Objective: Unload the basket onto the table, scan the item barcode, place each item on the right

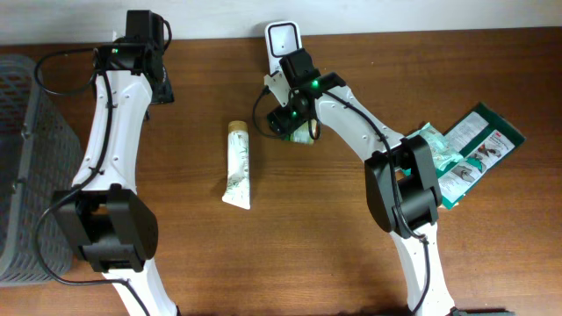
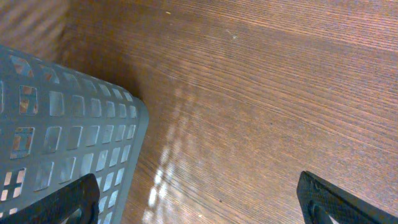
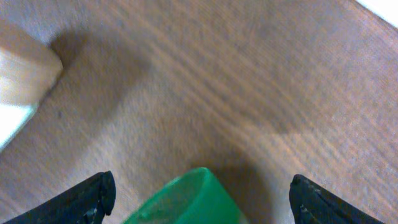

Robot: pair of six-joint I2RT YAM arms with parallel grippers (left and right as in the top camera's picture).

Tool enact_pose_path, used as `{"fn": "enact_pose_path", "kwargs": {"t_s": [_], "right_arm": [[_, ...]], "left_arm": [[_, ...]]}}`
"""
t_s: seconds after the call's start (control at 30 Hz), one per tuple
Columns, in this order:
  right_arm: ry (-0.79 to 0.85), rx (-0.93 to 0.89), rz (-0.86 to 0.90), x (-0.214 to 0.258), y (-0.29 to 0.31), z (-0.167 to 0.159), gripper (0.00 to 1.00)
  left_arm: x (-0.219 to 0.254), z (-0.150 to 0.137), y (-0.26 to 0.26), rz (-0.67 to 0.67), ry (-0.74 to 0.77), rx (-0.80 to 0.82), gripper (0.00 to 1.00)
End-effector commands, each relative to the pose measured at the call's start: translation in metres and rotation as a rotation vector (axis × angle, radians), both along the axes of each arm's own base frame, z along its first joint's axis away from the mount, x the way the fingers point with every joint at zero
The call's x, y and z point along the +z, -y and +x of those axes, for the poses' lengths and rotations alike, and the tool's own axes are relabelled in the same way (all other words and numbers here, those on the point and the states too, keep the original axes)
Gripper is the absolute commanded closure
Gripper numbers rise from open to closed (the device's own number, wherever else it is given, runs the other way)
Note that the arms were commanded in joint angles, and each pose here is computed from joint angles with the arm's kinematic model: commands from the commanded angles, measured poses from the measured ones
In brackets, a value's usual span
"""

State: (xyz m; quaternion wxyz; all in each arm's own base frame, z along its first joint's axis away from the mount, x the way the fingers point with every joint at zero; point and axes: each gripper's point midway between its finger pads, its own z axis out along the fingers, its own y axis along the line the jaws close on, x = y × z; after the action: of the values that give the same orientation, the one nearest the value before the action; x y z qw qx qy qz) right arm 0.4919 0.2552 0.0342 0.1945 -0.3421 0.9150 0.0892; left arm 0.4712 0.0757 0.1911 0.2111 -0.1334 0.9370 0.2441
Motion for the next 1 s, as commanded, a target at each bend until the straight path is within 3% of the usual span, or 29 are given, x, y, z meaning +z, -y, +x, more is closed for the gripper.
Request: {"fn": "enact_pose_path", "kwargs": {"t_s": [0.0, 0.27, 0.37, 0.6, 0.7, 0.8, 0.9, 0.97], "right_arm": [[-0.017, 0.073, -0.077, -0.012, 0.011, -0.007, 0.13], [-0.086, 0.116, -0.116, -0.018, 0.018, -0.025, 0.14], [-0.113, 0.106, -0.123, -0.019, 0.021, -0.031, 0.23], [-0.216, -0.232, -0.048, -0.001, 0.022, -0.033, 0.24], [-0.207, -0.189, -0.059, 0.031, 0.021, -0.032, 0.19], [-0.206, 0.091, -0.155, 0.055, 0.030, -0.051, 0.07], [-0.250, 0.160, -0.200, 0.037, 0.041, -0.062, 0.00], [-0.203, 0.119, -0.249, 0.010, 0.055, -0.046, 0.00]], "left_arm": [[0.006, 0.000, -0.002, 0.010, 0.012, 0.004, 0.01], [0.006, 0.000, -0.002, 0.010, 0.012, 0.004, 0.01], [0.006, 0.000, -0.002, 0.010, 0.012, 0.004, 0.01], [0.006, 0.000, -0.002, 0.010, 0.012, 0.004, 0.01], [0.006, 0.000, -0.002, 0.010, 0.012, 0.004, 0.01], [0.006, 0.000, -0.002, 0.010, 0.012, 0.004, 0.01], [0.006, 0.000, -0.002, 0.010, 0.012, 0.004, 0.01], [0.006, 0.000, -0.002, 0.010, 0.012, 0.004, 0.01]]}}
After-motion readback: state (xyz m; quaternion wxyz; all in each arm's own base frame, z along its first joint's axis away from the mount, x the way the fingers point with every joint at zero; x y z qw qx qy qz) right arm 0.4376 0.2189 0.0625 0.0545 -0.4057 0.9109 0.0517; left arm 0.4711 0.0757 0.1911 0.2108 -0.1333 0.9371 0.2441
